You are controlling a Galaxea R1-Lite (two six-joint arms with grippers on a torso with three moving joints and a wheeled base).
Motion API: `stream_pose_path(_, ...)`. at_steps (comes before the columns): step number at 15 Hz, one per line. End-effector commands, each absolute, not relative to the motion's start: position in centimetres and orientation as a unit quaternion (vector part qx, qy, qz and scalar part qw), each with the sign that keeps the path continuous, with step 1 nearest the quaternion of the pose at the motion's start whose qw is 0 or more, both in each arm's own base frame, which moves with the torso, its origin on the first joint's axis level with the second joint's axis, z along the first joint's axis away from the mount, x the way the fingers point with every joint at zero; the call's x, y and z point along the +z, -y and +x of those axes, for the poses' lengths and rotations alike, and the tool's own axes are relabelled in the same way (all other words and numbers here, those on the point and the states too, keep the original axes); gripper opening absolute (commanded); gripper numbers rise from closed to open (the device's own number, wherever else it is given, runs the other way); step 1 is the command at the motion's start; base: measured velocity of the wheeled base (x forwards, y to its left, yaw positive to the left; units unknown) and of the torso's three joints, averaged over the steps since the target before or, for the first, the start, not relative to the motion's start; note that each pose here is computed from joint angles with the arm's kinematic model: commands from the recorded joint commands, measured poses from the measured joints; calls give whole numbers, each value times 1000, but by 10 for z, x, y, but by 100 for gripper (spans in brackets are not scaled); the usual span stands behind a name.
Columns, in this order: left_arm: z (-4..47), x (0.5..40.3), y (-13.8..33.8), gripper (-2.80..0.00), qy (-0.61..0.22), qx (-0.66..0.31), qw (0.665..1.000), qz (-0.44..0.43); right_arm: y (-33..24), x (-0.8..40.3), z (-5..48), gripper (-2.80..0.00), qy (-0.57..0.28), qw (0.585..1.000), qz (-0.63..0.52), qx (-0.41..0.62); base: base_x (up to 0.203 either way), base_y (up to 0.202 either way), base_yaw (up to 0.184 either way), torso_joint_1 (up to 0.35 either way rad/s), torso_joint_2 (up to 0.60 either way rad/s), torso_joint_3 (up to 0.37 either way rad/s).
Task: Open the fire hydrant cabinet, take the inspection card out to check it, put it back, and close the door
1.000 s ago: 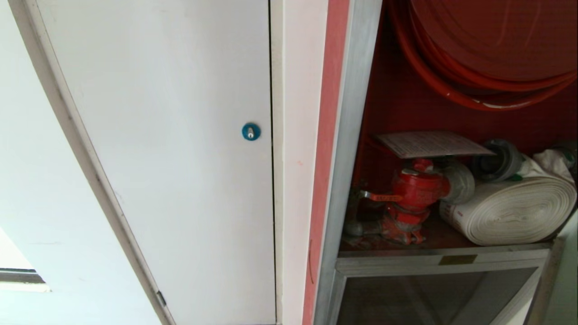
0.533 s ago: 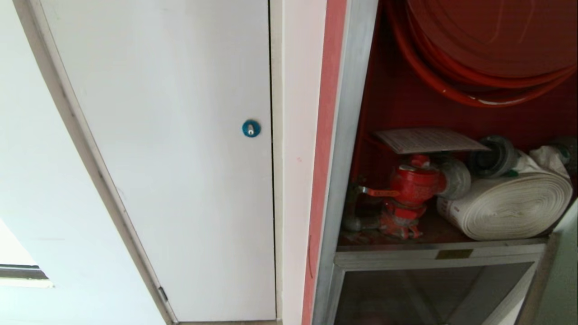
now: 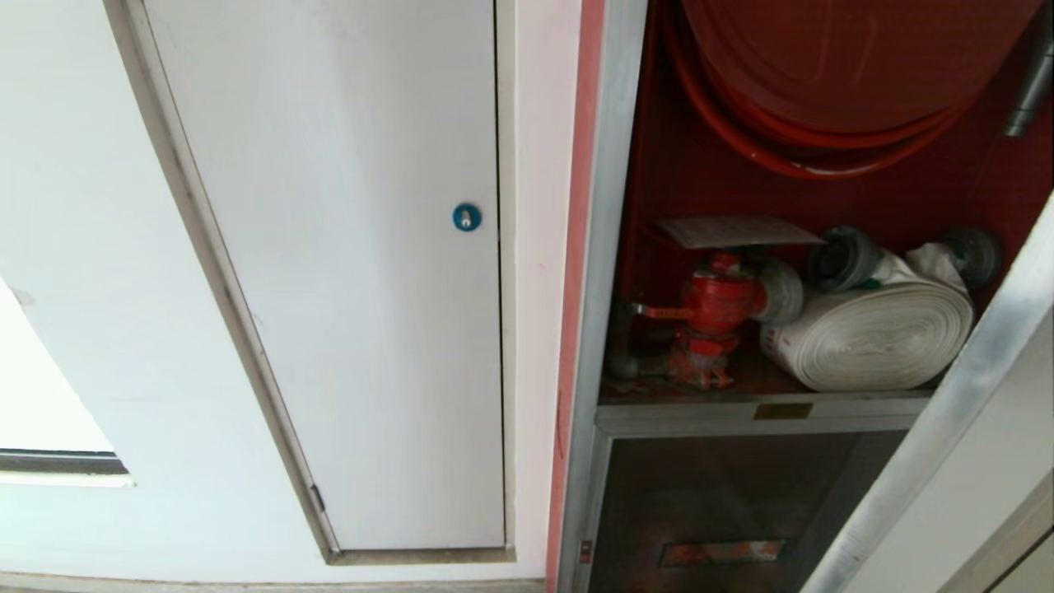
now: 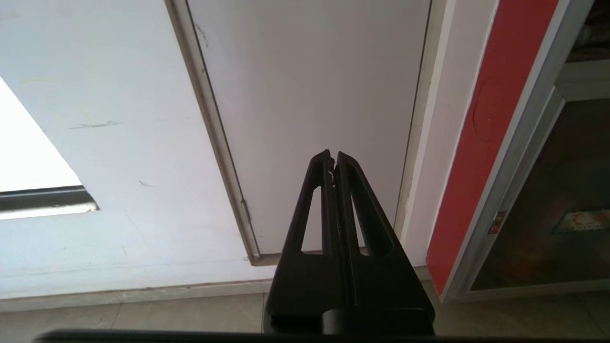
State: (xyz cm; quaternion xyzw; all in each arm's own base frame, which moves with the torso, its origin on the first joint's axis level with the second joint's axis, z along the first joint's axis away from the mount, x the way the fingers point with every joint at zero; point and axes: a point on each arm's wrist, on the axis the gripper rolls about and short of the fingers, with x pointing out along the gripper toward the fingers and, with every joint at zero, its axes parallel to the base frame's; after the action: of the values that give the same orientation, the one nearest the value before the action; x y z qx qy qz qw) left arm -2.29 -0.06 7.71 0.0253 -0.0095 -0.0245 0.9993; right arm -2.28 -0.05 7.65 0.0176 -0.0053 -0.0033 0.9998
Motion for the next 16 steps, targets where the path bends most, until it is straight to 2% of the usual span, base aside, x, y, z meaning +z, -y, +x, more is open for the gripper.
stream_pose_path(1,-22,74,1,-280,3,-24,999,25,1,76,-22,-280,3,1000,18,-3,-200,0,2,2,3,7)
stream_pose_path(16,-22,74,1,-280,3,-24,999,25,1,76,-22,-280,3,1000,18,-3,-195,0,0,1,3,3)
